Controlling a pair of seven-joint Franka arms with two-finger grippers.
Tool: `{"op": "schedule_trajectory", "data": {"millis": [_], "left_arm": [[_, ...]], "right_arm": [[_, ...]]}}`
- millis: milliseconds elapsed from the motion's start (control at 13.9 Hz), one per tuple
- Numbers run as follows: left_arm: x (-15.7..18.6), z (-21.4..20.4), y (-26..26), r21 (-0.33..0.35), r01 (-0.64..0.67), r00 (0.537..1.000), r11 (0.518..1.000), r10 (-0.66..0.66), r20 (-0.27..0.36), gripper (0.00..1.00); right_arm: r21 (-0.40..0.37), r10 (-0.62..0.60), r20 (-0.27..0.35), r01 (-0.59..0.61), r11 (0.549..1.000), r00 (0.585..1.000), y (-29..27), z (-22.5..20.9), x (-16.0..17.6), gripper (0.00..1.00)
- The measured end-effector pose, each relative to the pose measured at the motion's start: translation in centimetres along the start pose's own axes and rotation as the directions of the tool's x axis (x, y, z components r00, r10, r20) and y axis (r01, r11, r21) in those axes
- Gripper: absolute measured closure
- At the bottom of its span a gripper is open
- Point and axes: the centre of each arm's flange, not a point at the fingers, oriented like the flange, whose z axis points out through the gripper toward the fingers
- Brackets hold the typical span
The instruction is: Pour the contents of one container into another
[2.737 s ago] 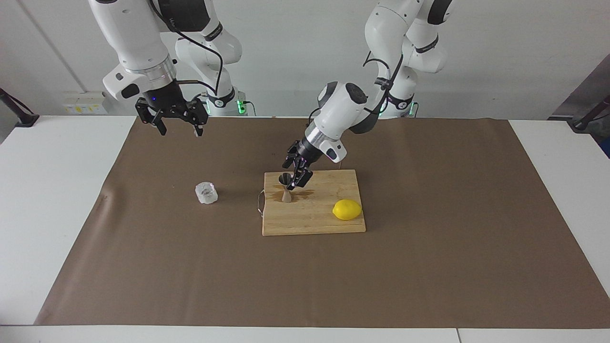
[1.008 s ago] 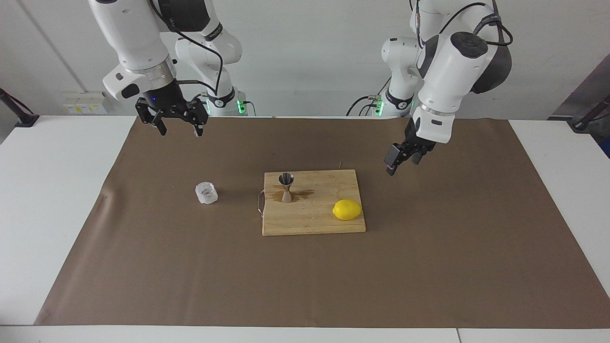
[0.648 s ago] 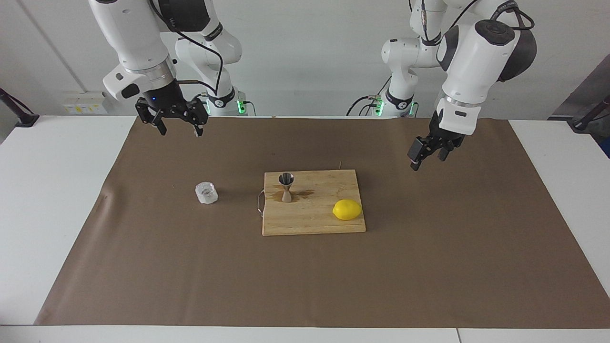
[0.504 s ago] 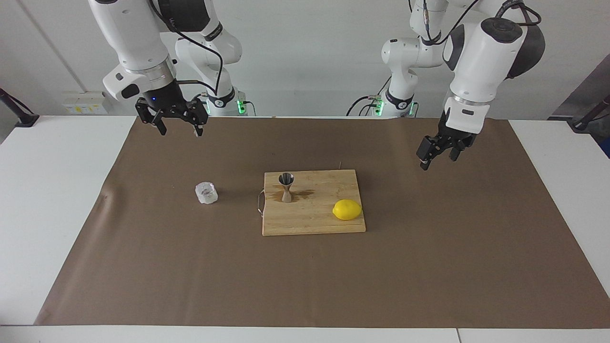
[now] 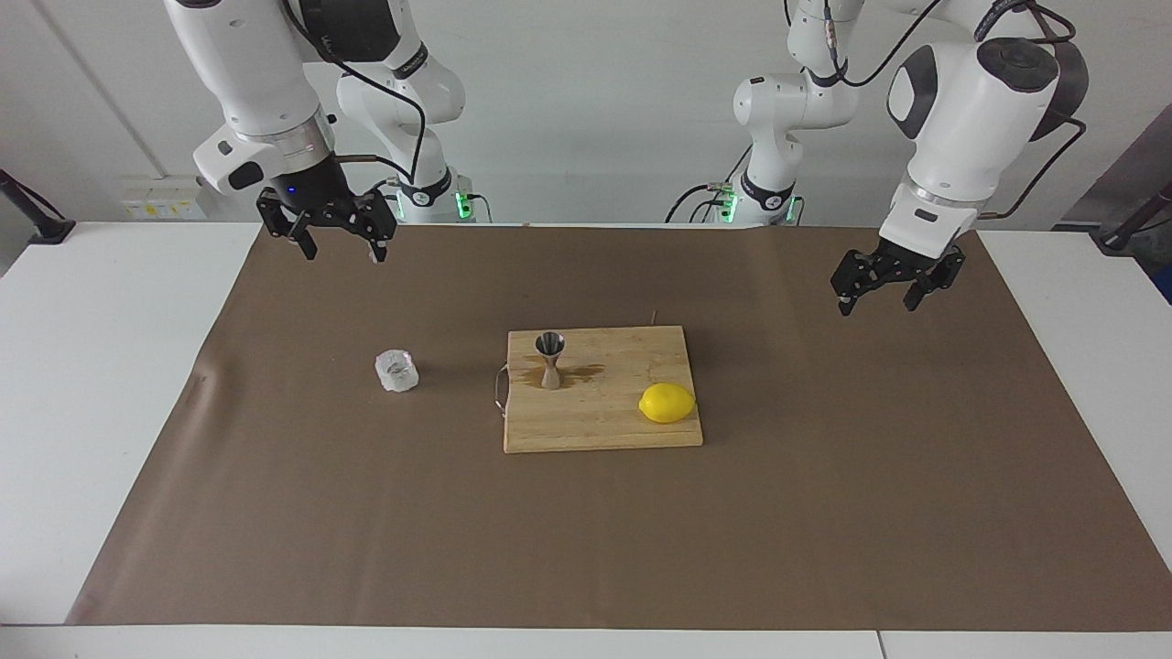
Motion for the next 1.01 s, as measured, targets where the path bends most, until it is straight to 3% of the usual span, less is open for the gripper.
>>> {"op": "schedule_trajectory", "data": {"millis": [288, 720, 1008], "left_arm": [[0.1, -1.7, -1.1, 0.002, -0.094, 0.996, 0.996, 0.094, 0.000, 0.00], [0.1, -2.1, -2.5, 0.005, -0.108, 0.994, 0.994, 0.108, -0.003, 0.00], [-0.3, -3.3, -2.7, 0.007, -0.105, 0.994, 0.994, 0.105, -0.022, 0.00]], "right_arm": [[0.000, 0.013, 0.000, -0.013, 1.000, 1.000, 0.7, 0.0, 0.1, 0.00], [-0.001, 0.023, 0.004, -0.023, 1.000, 1.000, 1.3, 0.6, 0.1, 0.00], [-0.005, -0.160, -0.008, 0.160, 0.987, 0.987, 1.2, 3.9, -0.9, 0.00]]}}
